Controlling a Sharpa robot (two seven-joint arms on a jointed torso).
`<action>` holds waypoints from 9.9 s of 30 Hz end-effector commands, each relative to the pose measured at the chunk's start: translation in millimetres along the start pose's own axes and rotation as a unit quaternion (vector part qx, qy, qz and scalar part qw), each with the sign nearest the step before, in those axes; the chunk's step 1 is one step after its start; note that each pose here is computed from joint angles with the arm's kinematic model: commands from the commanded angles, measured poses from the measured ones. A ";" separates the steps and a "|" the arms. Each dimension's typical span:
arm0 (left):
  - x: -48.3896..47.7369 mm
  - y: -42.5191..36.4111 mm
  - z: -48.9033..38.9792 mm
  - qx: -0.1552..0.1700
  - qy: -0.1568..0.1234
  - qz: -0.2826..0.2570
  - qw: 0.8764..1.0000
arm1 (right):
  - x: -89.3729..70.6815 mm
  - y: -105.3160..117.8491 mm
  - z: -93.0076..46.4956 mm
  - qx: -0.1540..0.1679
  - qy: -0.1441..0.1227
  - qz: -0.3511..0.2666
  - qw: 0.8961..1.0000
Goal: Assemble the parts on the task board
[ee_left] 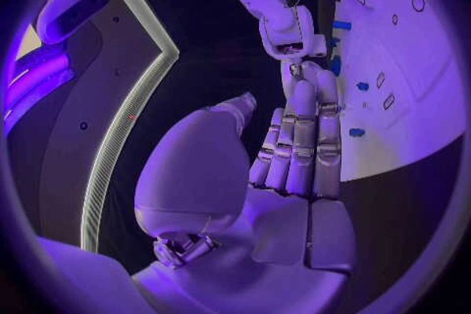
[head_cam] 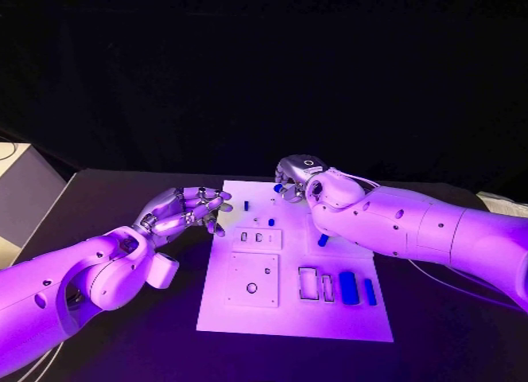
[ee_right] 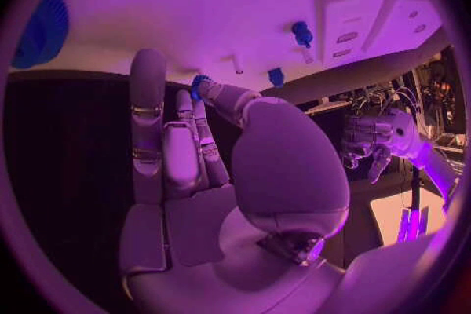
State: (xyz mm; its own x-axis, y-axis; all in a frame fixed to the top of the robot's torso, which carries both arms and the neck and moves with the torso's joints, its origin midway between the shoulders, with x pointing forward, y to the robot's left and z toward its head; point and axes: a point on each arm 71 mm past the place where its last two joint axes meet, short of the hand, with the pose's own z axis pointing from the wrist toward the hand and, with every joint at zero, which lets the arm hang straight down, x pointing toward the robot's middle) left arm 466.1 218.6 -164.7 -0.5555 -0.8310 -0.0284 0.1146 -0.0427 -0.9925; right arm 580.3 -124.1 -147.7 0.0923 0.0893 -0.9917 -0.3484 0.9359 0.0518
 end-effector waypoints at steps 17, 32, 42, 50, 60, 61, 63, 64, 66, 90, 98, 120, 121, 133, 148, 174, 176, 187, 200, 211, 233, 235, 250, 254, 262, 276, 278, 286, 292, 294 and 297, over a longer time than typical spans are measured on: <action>-2.8 0.0 -1.0 0.001 0.005 0.001 1.000 | -5.8 -4.3 -11.1 -0.012 -0.028 0.045 0.999; -5.4 0.7 -1.6 0.000 0.001 0.003 1.000 | -6.2 -2.9 -16.1 -0.013 -0.008 0.081 0.997; -5.3 0.8 -1.5 0.000 0.002 0.002 1.000 | -5.7 -7.9 -11.5 -0.003 -0.010 0.075 0.997; -4.9 0.8 -1.3 0.000 0.002 0.002 1.000 | -3.2 -4.5 -9.3 -0.007 -0.004 0.073 0.997; -5.2 0.7 -1.6 -0.001 0.001 0.003 1.000 | -2.3 -0.4 -8.5 -0.012 -0.001 0.075 0.997; -5.0 0.7 -1.5 -0.001 0.001 0.003 1.000 | -2.2 0.4 -8.5 -0.013 -0.001 0.076 0.997; -4.9 0.7 -1.5 -0.001 0.001 0.003 1.000 | -2.1 1.4 -8.4 -0.014 0.000 0.077 0.997; -4.9 0.7 -1.5 -0.001 0.001 0.003 1.000 | -2.1 1.8 -8.4 -0.015 0.000 0.077 0.997; -4.9 0.7 -1.5 -0.001 0.001 0.003 1.000 | -2.1 2.5 -8.4 -0.016 0.001 0.078 0.997; -4.2 0.3 -1.4 -0.001 0.002 0.002 1.000 | 0.9 12.7 -6.8 -0.030 0.015 0.091 0.995; -4.7 0.4 -1.6 -0.001 0.002 0.003 1.000 | -4.3 8.6 -8.4 -0.028 -0.022 0.097 0.995; -12.3 5.9 -2.5 -0.016 0.010 -0.004 1.000 | -20.6 -47.1 -46.3 0.051 -0.037 0.413 0.909; -12.6 6.5 -2.4 -0.017 0.011 -0.004 1.000 | -20.9 -49.8 -47.4 0.050 -0.034 0.423 0.904; -16.7 12.6 -0.6 -0.027 0.024 -0.003 0.999 | -24.6 -63.4 -45.7 0.035 -0.062 0.502 0.862; -19.9 17.0 0.3 -0.023 0.019 -0.003 1.000 | -25.1 -109.2 -45.4 0.030 -0.041 0.265 0.963; -8.8 20.4 -1.7 -0.032 0.048 -0.002 0.998 | -10.5 -119.5 -59.3 0.041 0.029 0.026 0.998; -8.3 20.8 -1.9 -0.033 0.049 -0.002 0.998 | -9.7 -117.8 -59.8 0.039 0.028 0.027 0.998; -5.9 22.7 -2.1 -0.036 0.053 -0.005 0.998 | -4.8 -109.3 -58.4 0.034 0.028 0.049 0.998; -5.4 24.0 -2.6 -0.042 0.057 -0.006 0.997 | -1.4 -106.8 -54.9 0.048 0.028 0.063 0.996; -5.2 24.5 -2.7 -0.046 0.057 -0.006 0.997 | 3.2 -106.0 -51.8 0.059 0.055 0.075 0.994; -2.8 23.7 -2.4 -0.045 0.060 -0.006 0.997 | 10.0 -103.6 -47.4 0.065 0.097 0.094 0.989; -2.7 23.6 -2.4 -0.045 0.060 -0.006 0.997 | 10.3 -103.7 -46.8 0.066 0.098 0.096 0.988; -3.3 24.0 -2.6 -0.047 0.060 -0.006 0.997 | 11.9 -103.7 -42.5 0.073 0.102 0.103 0.987; -3.5 24.0 -2.8 -0.048 0.060 -0.006 0.997 | 12.2 -102.1 -42.0 0.073 0.098 0.094 0.988; -4.1 23.9 -3.3 -0.048 0.060 -0.006 0.997 | 9.0 -95.9 -43.3 0.065 0.074 0.084 0.992; -6.6 24.3 -4.4 -0.049 0.057 -0.005 0.997 | -3.3 -71.3 -46.5 0.037 0.018 0.088 0.995; -7.2 24.4 -4.6 -0.050 0.056 -0.005 0.997 | -5.9 -62.6 -46.8 0.028 0.014 0.091 0.995; -6.4 24.0 -4.5 -0.049 0.056 -0.006 0.997 | -9.1 -23.1 -38.2 -0.010 0.005 0.097 0.995; -5.7 23.7 -4.5 -0.049 0.057 -0.006 0.997 | -8.5 -3.1 -29.7 -0.022 -0.001 0.096 0.995; -5.5 23.6 -4.5 -0.049 0.057 -0.006 0.997 | -8.1 1.5 -26.9 -0.024 -0.002 0.095 0.995; -4.7 23.3 -4.2 -0.048 0.058 -0.007 0.997 | -6.9 7.7 -23.1 -0.026 -0.003 0.093 0.995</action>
State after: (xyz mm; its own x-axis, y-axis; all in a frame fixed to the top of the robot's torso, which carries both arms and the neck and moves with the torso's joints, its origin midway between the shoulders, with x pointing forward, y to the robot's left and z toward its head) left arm 469.3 226.6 -189.1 -0.6318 -0.7746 -0.0294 0.0279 0.0151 -0.9995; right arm 554.2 -124.4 -144.8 -0.0024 0.2684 -0.9633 -0.4145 0.8764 0.2452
